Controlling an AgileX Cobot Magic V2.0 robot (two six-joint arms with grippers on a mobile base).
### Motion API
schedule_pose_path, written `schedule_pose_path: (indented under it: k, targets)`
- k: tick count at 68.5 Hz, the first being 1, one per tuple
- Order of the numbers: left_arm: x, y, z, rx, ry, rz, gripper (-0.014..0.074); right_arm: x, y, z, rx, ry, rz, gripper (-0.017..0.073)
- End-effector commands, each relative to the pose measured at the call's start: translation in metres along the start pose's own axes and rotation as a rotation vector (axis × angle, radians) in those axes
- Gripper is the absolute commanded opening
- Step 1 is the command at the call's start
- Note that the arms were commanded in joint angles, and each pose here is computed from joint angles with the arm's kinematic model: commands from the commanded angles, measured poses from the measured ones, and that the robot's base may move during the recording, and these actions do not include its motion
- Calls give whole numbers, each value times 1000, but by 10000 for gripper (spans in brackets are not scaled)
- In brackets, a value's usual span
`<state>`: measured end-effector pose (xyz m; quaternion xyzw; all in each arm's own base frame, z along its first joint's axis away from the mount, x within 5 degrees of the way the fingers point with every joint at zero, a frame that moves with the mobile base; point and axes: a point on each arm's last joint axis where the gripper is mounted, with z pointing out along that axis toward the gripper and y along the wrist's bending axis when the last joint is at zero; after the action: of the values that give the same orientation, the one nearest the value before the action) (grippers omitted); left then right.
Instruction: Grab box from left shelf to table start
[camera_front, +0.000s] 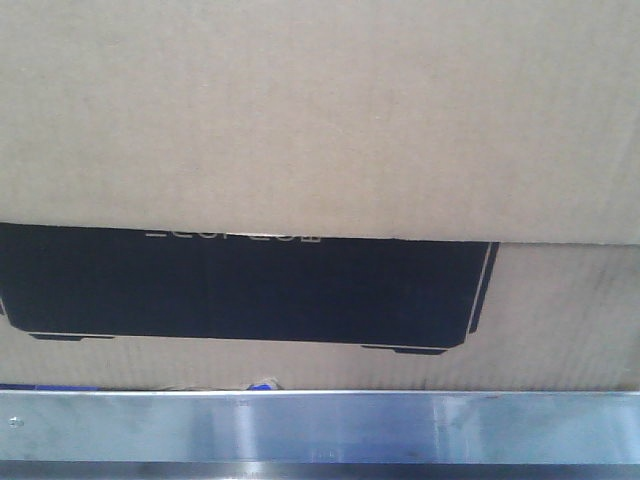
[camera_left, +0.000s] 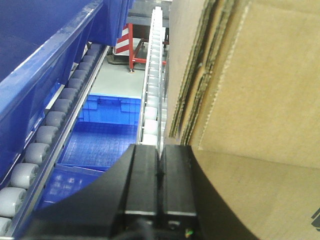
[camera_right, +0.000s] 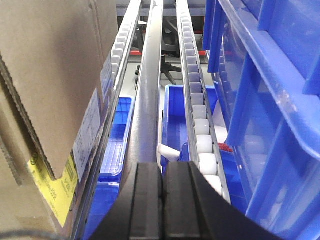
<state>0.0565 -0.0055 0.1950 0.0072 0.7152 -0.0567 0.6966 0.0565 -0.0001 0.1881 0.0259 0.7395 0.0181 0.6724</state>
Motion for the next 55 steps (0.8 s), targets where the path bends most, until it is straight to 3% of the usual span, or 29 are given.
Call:
schedule_pose_path:
  k: [1, 47, 55]
  targets:
    - [-10, 0, -2, 3, -112, -4, -99, -8, 0, -1, 7, -96, -6, 57]
    - [-10, 0, -2, 3, -112, -4, -99, -8, 0, -1, 7, -96, -6, 57]
    - [-15, 0, -3, 2, -162, -6, -99, -8, 0, -1, 7, -96, -6, 57]
